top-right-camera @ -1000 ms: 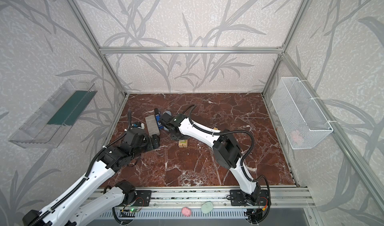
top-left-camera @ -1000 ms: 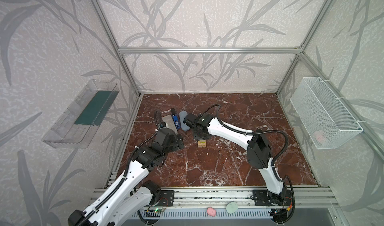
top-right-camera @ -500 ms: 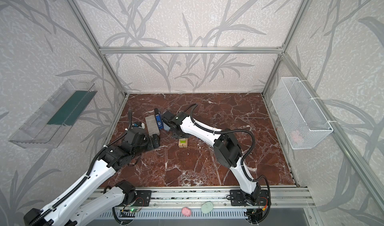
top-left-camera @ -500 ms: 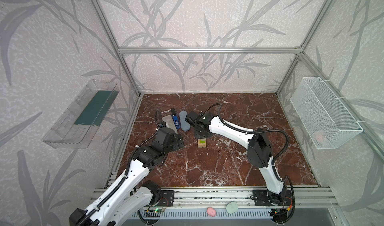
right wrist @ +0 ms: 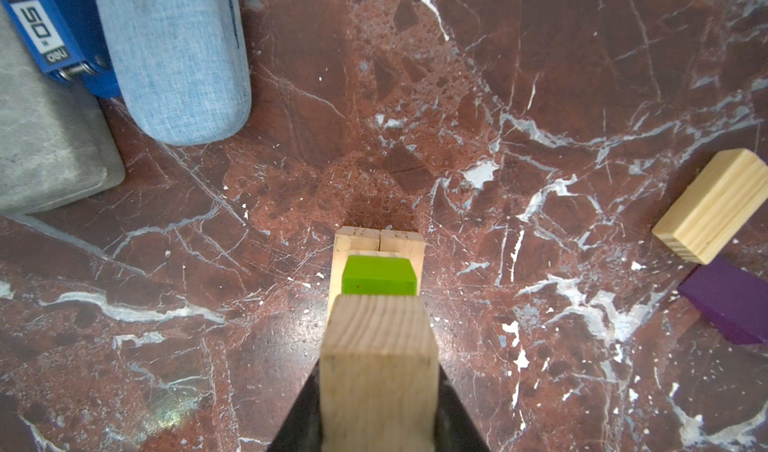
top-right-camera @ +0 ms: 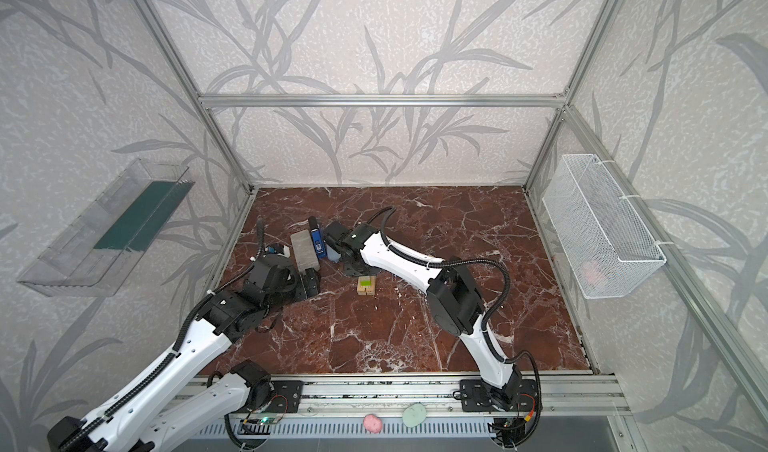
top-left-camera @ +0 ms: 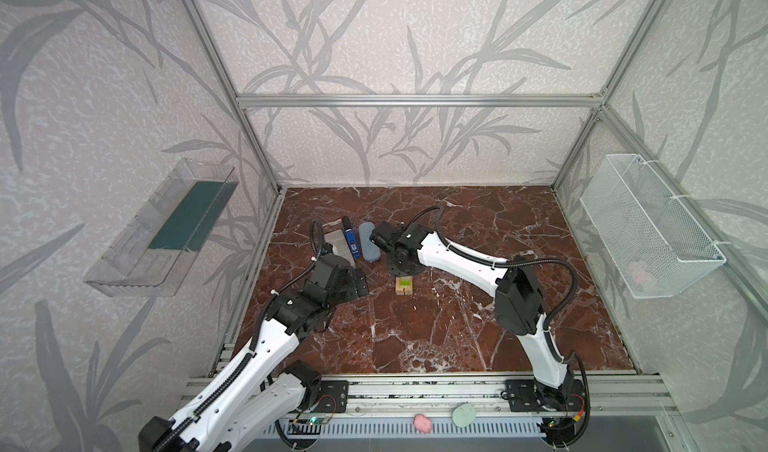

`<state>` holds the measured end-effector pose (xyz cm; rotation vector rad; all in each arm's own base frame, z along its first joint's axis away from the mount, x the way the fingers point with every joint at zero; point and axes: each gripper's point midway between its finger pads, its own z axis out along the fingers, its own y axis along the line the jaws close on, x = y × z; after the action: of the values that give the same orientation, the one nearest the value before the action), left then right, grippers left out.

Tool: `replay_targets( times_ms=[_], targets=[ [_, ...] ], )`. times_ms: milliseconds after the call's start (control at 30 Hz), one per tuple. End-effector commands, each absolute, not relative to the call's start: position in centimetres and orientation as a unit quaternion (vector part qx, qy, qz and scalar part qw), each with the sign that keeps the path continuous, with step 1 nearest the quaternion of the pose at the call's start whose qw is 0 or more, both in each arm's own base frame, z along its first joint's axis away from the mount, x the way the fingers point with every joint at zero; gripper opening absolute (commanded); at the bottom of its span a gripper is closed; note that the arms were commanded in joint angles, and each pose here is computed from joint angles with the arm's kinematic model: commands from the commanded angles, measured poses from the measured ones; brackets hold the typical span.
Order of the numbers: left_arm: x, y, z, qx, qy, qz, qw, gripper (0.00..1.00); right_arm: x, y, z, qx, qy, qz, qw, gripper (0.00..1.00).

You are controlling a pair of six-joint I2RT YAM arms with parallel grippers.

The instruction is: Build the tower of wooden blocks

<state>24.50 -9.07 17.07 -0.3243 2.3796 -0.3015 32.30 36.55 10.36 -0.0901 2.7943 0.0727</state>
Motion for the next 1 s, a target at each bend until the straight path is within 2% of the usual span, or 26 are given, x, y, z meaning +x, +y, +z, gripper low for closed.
replay_targets(
  times_ms=[0, 967],
  targets=[
    [24.5, -8.9, 17.6, -0.134, 0.916, -0.121, 0.357, 1.0, 32.8, 36.6, 10.2, -0.027, 0.984, 0.022, 0.176, 0.16],
    [24.5, -8.9, 17.6, -0.135, 0.917, -0.124, 0.354, 1.0, 32.4, 35.8, 8.8, -0.018, 0.985, 0.011, 0.169, 0.19]
  ],
)
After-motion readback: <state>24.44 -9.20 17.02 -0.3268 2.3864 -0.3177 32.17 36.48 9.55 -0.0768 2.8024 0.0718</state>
